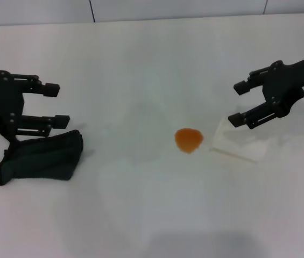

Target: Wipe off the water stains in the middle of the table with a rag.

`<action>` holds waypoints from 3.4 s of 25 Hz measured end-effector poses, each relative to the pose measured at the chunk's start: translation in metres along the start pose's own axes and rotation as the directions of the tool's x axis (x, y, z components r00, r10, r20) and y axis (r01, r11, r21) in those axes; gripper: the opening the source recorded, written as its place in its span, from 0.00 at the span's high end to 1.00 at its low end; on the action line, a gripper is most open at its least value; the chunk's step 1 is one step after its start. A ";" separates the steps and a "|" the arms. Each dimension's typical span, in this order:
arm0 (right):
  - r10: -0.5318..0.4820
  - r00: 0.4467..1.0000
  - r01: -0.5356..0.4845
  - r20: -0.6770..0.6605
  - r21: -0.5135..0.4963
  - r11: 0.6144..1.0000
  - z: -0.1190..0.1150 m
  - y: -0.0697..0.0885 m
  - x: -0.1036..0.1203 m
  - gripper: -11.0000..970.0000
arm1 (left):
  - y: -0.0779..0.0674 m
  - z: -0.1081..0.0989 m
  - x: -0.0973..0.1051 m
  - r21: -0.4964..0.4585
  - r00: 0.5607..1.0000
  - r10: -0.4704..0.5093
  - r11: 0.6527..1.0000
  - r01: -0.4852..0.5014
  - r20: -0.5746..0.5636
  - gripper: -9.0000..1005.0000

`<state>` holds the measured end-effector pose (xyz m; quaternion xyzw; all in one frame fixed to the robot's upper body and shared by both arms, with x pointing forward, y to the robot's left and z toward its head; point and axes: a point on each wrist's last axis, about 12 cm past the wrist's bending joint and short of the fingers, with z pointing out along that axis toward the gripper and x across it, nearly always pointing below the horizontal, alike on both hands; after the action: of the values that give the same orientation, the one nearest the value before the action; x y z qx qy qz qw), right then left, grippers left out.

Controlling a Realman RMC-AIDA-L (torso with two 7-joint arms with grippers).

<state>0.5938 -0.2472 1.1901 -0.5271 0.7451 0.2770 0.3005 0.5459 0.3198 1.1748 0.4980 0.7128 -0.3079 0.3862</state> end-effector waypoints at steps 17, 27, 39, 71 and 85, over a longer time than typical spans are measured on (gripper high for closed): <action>0.140 0.874 -0.106 -0.465 0.099 0.989 0.052 -0.002 -0.050 0.13 | -0.001 -0.004 0.001 0.005 1.000 0.002 1.000 -0.002 -0.011 0.28; 0.151 0.806 -0.073 -0.572 0.157 0.985 0.077 -0.001 -0.053 0.13 | -0.002 -0.002 0.001 0.010 1.000 0.001 1.000 -0.001 -0.008 0.28; 0.131 0.765 -0.061 -0.630 0.132 0.989 0.100 -0.001 -0.053 0.13 | -0.002 0.002 0.002 0.014 1.000 0.002 1.000 -0.002 -0.007 0.28; 0.128 0.965 -0.094 -0.231 0.154 0.984 0.037 0.001 -0.024 0.28 | -0.002 0.004 0.000 0.021 1.000 -0.016 1.000 0.017 -0.020 0.28; -0.023 0.985 -0.003 0.170 0.150 0.989 0.031 0.013 0.032 0.37 | 0.001 0.007 -0.007 0.045 0.998 -0.034 0.998 0.037 -0.056 0.28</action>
<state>0.5776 -0.2407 1.1466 -0.4809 0.7327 0.2631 0.4034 0.5497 0.3108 1.1775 0.5022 0.7247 -0.3171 0.3495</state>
